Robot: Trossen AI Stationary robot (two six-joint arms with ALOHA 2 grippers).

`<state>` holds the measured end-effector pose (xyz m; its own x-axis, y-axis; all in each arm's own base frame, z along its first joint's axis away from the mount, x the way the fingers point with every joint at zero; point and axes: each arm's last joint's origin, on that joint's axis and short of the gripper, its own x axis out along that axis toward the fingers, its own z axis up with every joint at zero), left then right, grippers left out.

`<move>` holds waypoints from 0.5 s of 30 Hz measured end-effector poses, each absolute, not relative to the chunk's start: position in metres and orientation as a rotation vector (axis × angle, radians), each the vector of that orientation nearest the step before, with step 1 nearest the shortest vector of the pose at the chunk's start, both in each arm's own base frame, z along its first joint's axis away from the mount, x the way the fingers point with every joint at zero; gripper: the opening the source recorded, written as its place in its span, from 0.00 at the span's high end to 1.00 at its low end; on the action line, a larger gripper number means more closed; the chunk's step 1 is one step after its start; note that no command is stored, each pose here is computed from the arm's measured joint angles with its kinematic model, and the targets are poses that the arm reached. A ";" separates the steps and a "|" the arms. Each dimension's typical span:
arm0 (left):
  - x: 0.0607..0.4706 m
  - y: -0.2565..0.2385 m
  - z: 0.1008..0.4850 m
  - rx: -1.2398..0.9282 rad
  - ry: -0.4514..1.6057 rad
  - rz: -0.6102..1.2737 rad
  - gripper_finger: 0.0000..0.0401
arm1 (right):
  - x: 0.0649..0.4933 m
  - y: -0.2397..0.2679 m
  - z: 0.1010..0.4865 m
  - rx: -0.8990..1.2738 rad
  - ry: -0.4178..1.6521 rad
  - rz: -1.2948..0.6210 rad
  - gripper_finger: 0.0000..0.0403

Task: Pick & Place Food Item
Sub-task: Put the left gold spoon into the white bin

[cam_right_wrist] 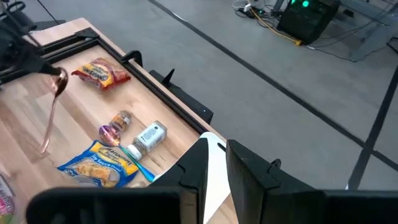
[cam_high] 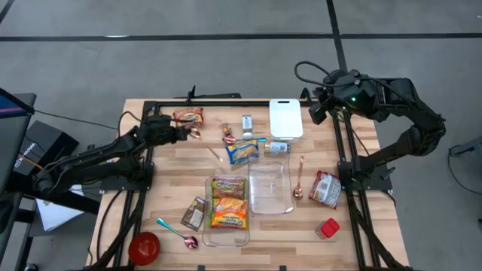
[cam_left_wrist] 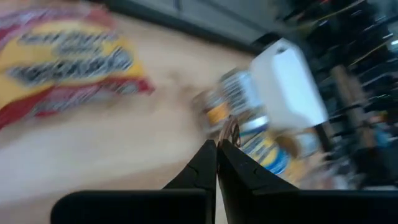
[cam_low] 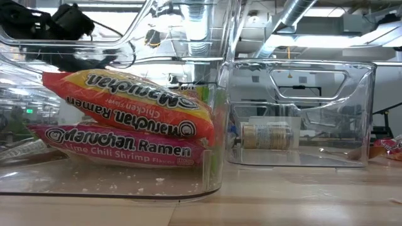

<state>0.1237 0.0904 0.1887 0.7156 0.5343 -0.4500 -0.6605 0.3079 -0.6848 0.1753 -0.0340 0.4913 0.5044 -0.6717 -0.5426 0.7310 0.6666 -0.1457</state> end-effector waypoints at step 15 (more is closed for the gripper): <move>0.142 0.083 0.233 -0.858 -0.190 0.555 1.00 | 0.178 -0.025 0.493 0.120 0.578 -0.809 0.87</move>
